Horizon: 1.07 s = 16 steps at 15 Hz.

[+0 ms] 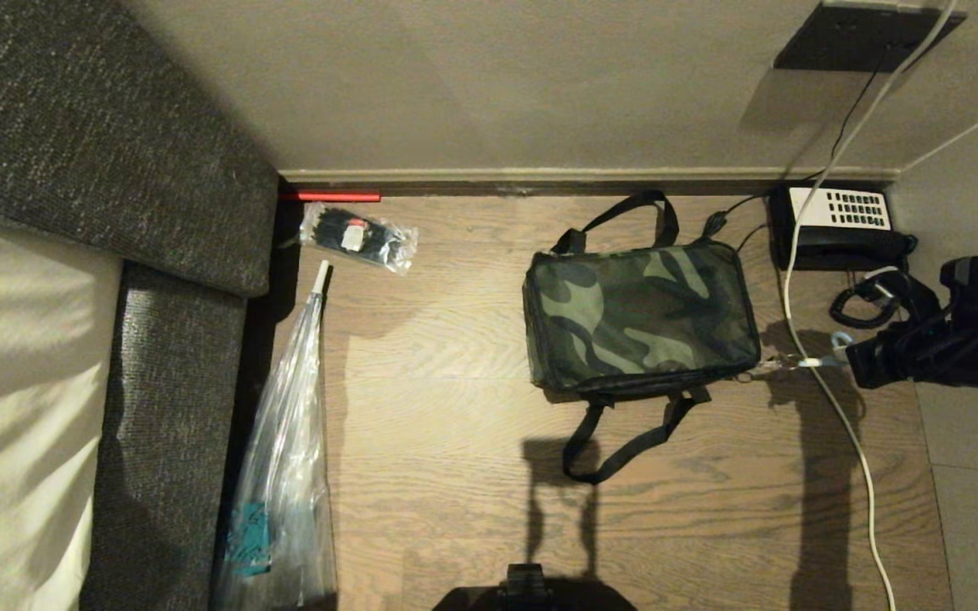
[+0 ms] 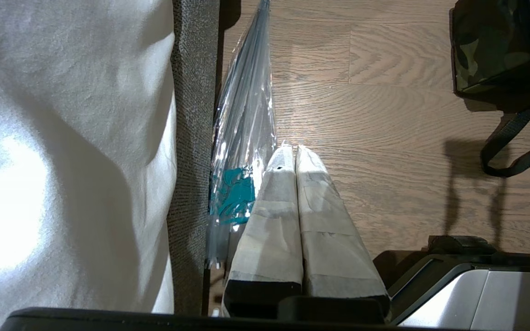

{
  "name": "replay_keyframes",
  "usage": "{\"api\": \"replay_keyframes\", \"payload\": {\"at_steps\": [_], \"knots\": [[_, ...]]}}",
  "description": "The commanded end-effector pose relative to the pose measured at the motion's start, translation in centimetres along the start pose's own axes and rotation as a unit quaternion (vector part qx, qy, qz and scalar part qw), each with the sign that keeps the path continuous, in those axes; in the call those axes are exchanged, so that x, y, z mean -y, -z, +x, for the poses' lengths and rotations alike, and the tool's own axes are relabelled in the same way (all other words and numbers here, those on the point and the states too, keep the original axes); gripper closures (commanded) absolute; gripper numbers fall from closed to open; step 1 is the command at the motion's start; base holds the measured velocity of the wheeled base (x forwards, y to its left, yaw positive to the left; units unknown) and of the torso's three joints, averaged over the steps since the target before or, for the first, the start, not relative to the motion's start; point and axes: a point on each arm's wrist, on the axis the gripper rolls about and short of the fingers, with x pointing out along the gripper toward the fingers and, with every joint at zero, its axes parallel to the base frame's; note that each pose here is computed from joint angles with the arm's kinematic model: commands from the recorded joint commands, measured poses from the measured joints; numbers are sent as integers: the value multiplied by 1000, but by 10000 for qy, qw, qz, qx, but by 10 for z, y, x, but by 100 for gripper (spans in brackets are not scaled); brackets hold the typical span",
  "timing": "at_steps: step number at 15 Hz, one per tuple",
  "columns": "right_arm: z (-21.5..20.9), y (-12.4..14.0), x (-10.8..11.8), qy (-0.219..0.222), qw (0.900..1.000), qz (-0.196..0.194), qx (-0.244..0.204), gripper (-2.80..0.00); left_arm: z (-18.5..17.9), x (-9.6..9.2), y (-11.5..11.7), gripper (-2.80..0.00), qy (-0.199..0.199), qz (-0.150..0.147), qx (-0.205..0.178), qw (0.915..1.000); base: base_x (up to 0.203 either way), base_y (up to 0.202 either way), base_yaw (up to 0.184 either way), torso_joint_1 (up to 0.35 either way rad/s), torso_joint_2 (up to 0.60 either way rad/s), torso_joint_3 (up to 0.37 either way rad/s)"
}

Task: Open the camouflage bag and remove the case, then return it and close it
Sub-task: Open the top of the storage box

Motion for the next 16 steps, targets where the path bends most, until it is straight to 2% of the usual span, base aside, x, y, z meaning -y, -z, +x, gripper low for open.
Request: {"api": "replay_keyframes", "payload": {"at_steps": [1,8,13,16], "knots": [[-4,-1,-5,-64,10000,-31,18,0,0,0,0,0,0,0,-12,10000,0,0,0,0,0,0],[-8,-13,-48,-937,9952,-13,273,0,0,0,0,0,0,0,-12,10000,0,0,0,0,0,0],[-15,-8,-67,-1109,9937,-100,109,0,0,0,0,0,0,0,-12,10000,0,0,0,0,0,0],[-25,-11,-70,-1447,9890,-28,305,0,0,0,0,0,0,0,-12,10000,0,0,0,0,0,0]]}}
